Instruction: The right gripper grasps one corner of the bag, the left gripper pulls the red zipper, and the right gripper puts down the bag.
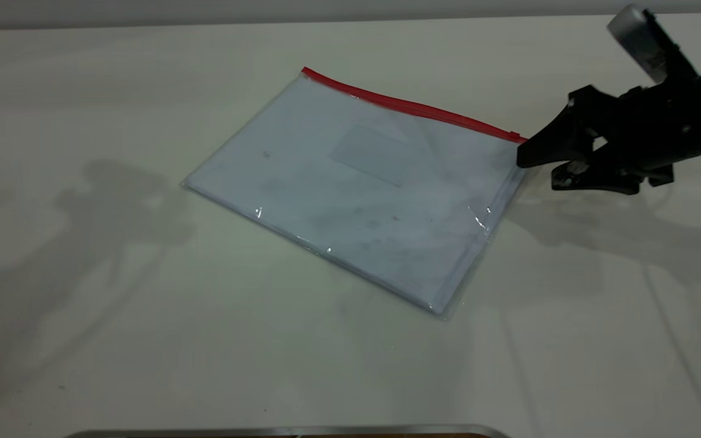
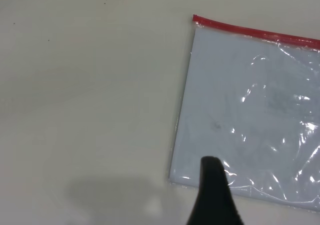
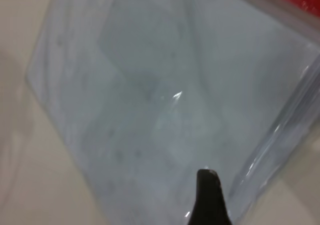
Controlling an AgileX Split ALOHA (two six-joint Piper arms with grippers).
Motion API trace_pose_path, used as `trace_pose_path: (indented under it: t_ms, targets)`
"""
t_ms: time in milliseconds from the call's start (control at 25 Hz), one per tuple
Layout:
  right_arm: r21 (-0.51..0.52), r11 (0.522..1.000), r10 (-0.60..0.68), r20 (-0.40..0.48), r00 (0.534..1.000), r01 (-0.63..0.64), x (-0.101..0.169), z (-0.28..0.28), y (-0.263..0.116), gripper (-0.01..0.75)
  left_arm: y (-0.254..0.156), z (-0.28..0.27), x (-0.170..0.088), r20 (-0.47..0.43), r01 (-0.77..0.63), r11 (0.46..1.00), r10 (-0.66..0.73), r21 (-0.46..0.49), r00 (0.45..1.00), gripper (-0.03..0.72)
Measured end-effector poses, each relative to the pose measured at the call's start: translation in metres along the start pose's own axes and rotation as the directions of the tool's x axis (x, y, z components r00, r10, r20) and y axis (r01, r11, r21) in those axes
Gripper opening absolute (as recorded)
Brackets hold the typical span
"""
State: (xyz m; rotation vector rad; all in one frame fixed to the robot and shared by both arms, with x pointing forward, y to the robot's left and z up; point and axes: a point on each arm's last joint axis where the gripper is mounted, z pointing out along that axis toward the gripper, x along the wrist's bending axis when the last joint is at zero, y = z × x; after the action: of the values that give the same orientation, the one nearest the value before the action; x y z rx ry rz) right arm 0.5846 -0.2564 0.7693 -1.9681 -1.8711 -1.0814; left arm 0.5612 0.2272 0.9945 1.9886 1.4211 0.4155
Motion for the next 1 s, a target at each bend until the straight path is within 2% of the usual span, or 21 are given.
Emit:
trace_pose_path:
  t_ms: [400,600,1000]
  targets:
    - [-0.018,0.998,-0.064,0.003,0.998,0.064,-0.022,0.03,0.017,0.595,0.0,0.0,0.0,0.001,0.002,1.0,-0.002,0.0,1.0,0.59]
    - [-0.027,0.994,-0.105,-0.011,0.994,0.105,-0.024,0.035,0.02,0.591,0.0,0.0,0.0,0.001,0.003,1.0,-0.003,-0.001,1.0,0.59]
    - [-0.026,0.996,-0.091,-0.147,0.985,0.088,-0.023,0.046,0.011,0.591,0.001,0.0,0.0,0.005,0.02,1.0,-0.02,-0.006,1.0,0.59]
